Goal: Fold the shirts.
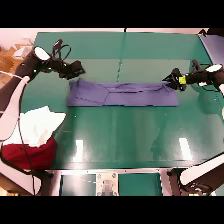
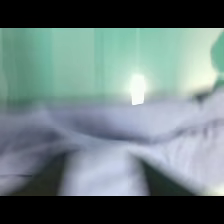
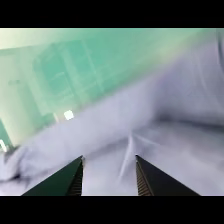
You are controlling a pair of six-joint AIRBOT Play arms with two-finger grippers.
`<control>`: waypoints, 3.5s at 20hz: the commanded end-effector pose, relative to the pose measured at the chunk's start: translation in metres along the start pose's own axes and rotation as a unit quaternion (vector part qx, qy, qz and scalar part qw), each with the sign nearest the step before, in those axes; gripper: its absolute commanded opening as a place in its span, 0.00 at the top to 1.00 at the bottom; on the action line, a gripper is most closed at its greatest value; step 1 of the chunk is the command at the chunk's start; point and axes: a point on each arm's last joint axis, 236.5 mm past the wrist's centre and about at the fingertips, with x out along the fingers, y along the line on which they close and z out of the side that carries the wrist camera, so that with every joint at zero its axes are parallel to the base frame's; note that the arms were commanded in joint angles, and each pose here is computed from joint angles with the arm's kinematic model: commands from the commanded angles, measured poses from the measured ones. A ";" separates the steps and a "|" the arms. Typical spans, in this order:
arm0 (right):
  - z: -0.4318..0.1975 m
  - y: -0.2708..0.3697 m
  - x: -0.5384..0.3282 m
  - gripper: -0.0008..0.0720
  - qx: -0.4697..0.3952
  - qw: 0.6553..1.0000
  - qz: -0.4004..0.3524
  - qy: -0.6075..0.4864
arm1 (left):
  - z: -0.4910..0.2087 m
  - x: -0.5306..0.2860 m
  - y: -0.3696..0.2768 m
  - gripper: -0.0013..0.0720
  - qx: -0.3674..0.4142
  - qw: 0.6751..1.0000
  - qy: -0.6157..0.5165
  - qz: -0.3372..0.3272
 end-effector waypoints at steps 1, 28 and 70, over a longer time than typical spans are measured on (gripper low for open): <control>0.021 -0.004 -0.004 0.46 -0.048 0.999 0.007 0.014 | 0.040 -0.005 0.020 0.03 -0.009 0.999 -0.043 0.005; -0.054 0.013 -0.079 0.97 -0.158 0.964 0.094 0.192 | -0.069 0.052 -0.104 0.94 0.101 0.987 0.112 -0.053; -0.356 0.326 0.178 0.27 -0.281 0.938 0.186 0.079 | 0.011 -0.146 0.013 0.94 0.144 0.984 0.094 0.039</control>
